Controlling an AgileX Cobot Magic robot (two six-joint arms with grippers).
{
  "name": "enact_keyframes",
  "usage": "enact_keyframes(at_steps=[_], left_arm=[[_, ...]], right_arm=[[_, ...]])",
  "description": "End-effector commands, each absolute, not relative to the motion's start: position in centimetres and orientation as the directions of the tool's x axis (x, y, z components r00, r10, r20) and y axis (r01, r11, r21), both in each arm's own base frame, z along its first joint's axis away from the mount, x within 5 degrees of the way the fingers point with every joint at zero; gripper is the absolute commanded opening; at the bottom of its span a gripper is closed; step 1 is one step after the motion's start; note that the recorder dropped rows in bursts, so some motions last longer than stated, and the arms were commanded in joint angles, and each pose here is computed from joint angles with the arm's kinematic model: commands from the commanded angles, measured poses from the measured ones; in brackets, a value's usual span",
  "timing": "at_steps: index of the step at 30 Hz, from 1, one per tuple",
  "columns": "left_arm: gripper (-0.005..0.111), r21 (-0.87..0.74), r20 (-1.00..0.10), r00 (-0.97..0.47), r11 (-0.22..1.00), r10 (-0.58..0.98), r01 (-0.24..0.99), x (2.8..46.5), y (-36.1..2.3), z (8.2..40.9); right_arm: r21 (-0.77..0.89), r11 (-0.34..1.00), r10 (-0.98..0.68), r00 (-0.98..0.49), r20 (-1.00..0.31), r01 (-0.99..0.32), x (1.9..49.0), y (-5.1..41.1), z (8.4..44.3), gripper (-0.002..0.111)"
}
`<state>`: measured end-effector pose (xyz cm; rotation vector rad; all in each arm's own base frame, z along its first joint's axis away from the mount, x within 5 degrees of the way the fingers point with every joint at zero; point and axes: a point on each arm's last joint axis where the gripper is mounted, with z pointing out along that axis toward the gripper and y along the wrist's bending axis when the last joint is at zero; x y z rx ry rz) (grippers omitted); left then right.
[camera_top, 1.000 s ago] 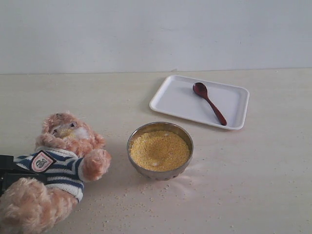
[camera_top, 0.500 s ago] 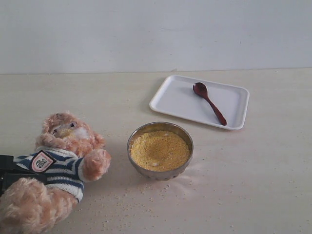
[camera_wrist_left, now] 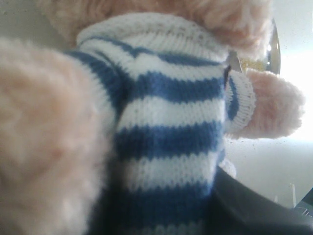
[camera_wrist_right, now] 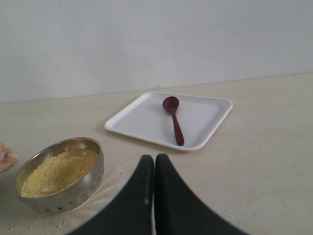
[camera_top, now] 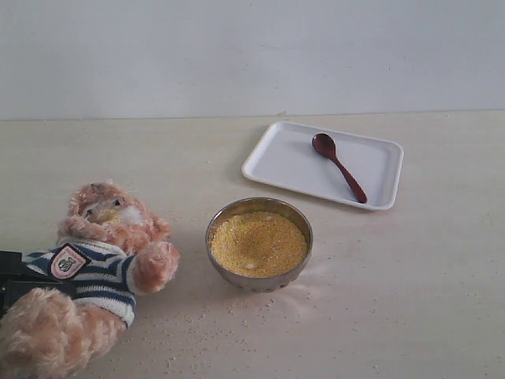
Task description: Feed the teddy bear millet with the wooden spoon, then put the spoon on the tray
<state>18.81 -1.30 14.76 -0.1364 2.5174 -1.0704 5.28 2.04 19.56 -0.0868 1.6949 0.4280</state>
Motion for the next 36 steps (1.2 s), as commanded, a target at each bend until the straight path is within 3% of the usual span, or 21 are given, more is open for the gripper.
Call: enact_keyframes(at_steps=[1, 5, 12, 19, 20, 22, 23, 25, 27, 36], left_arm=[[0.005, -0.716, -0.334, -0.911, 0.693, -0.242, 0.079, 18.7, -1.4, 15.0], [0.005, -0.711, -0.383, -0.89, 0.695, -0.248, 0.113, 19.0, -1.4, 15.2], [0.005, -0.652, -0.407, -0.858, 0.758, -0.313, 0.033, 19.7, -0.4, 14.7], [0.007, -0.713, -0.244, -0.923, 0.7, -0.299, -0.037, 19.9, -0.7, 10.7], [0.01, -0.725, -0.228, -0.928, 0.688, -0.295, -0.04, 19.9, -0.8, 10.3], [0.031, -0.756, -0.183, -0.937, 0.652, -0.297, -0.059, 19.9, -1.0, 9.4], [0.052, -0.759, -0.174, -0.941, 0.648, -0.29, -0.059, 19.9, -1.0, 9.0], [0.076, -0.762, -0.189, -0.938, 0.646, -0.291, -0.047, 20.1, -1.0, 9.2], [0.08, -0.785, -0.189, -0.933, 0.618, -0.305, -0.043, 20.2, -1.2, 9.4], [0.075, -0.814, -0.194, -0.917, 0.578, -0.348, -0.047, 20.4, -1.0, 10.1]], right_arm=[[0.223, 0.929, 0.181, -0.162, -0.97, -0.295, 5.2, 2.0, 19.6, 0.0], [0.223, 0.929, 0.181, -0.162, -0.97, -0.295, 5.2, 2.0, 19.6, 0.0], [0.223, 0.929, 0.181, -0.162, -0.97, -0.295, 5.2, 2.0, 19.6, 0.0], [0.225, 0.929, 0.183, -0.162, -0.97, -0.295, 5.2, 2.0, 19.7, 0.0], [0.223, 0.929, 0.181, -0.161, -0.97, -0.295, 5.2, 2.0, 19.7, 0.0], [0.223, 0.929, 0.181, -0.161, -0.97, -0.295, 5.2, 2.0, 19.7, 0.0], [0.223, 0.929, 0.181, -0.161, -0.97, -0.295, 5.2, 2.0, 19.7, 0.0], [0.225, 0.929, 0.183, -0.162, -0.97, -0.295, 5.2, 2.0, 19.7, 0.0], [0.225, 0.929, 0.182, -0.164, -0.969, -0.295, 5.2, 2.0, 19.6, 0.0], [0.225, 0.929, 0.181, -0.168, -0.969, -0.295, 5.2, 2.0, 19.6, 0.0]])
